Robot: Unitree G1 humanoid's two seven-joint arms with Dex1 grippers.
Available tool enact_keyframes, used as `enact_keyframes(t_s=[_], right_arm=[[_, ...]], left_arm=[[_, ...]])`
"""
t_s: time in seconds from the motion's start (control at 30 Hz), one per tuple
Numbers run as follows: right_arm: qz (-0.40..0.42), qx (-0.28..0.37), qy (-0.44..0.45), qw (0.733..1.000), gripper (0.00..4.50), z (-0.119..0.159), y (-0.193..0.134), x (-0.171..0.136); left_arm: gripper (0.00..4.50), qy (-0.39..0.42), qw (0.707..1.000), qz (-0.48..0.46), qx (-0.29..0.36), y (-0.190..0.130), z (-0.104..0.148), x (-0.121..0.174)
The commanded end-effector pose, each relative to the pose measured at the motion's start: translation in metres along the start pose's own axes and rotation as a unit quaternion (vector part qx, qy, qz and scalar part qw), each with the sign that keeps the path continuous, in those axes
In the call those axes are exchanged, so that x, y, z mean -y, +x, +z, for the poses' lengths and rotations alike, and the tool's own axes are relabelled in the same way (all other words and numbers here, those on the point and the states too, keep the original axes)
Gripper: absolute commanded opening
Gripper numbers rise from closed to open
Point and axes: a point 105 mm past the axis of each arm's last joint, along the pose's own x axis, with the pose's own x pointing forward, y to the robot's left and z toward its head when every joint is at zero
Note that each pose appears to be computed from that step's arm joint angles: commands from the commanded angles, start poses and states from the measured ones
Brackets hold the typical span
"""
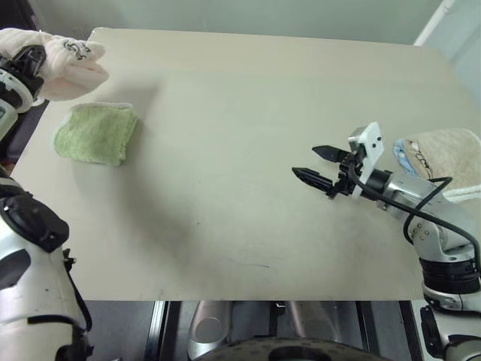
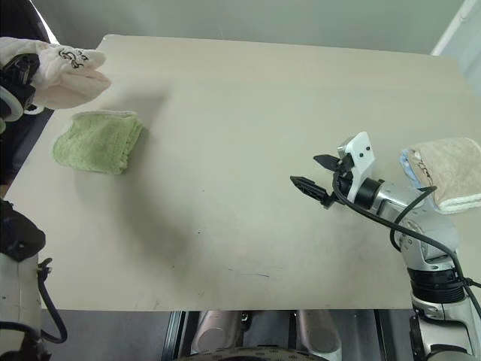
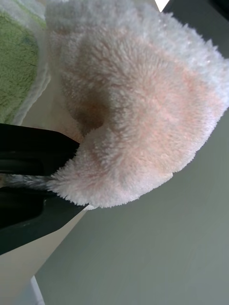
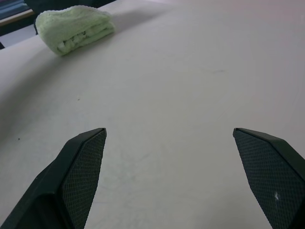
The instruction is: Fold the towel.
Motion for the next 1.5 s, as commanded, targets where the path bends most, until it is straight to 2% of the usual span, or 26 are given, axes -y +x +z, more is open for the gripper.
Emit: enact_keyframes(t_s=[0.03,0.27,0.43,0.73,0.83,1.0,1.17,1.33,1.5], right_arm=[[0.001,0.007,-0.025,1.0,4.5,0.009,-0.004,-0.001],[-0.008,0.003,-0.023,1.0,4.5,0.005,-0.012,-0.004],[-0.022,-0.015,-0.033,0.999,4.5,-0.003,-0.02,-0.001],[-0.028,-0.018,-0.038,0.999,4.5,-0.003,-0.018,0.004],[-0.028,-0.023,-0.044,0.998,4.5,-0.005,-0.018,0.005],[-0.033,-0.021,-0.048,0.998,4.5,-0.003,-0.018,0.01],[-0.034,-0.019,-0.053,0.998,4.5,-0.002,-0.018,0.011],[-0.035,-0.009,-0.063,0.997,4.5,0.002,-0.019,0.012],[-0.035,0.002,-0.051,0.998,4.5,0.003,-0.024,0.01]], left_arm=[[0.03,0.005,1.0,-0.015,0.011,-0.001,0.003,0.002],[0.03,-0.023,0.999,-0.019,-0.034,-0.008,-0.021,-0.007],[0.03,-0.022,0.997,-0.007,-0.069,-0.026,-0.038,-0.02],[0.03,-0.044,0.996,0.056,-0.054,-0.05,-0.05,-0.052],[0.84,-0.061,0.994,0.056,-0.068,-0.055,-0.06,-0.053],[2.64,-0.074,0.992,0.084,-0.058,-0.063,-0.07,-0.067],[4.47,-0.096,0.994,0.034,-0.045,-0.063,-0.067,-0.05],[4.49,-0.088,0.993,-0.001,-0.079,-0.078,-0.072,-0.04],[4.49,-0.039,0.99,-0.037,-0.134,-0.112,-0.073,-0.036]])
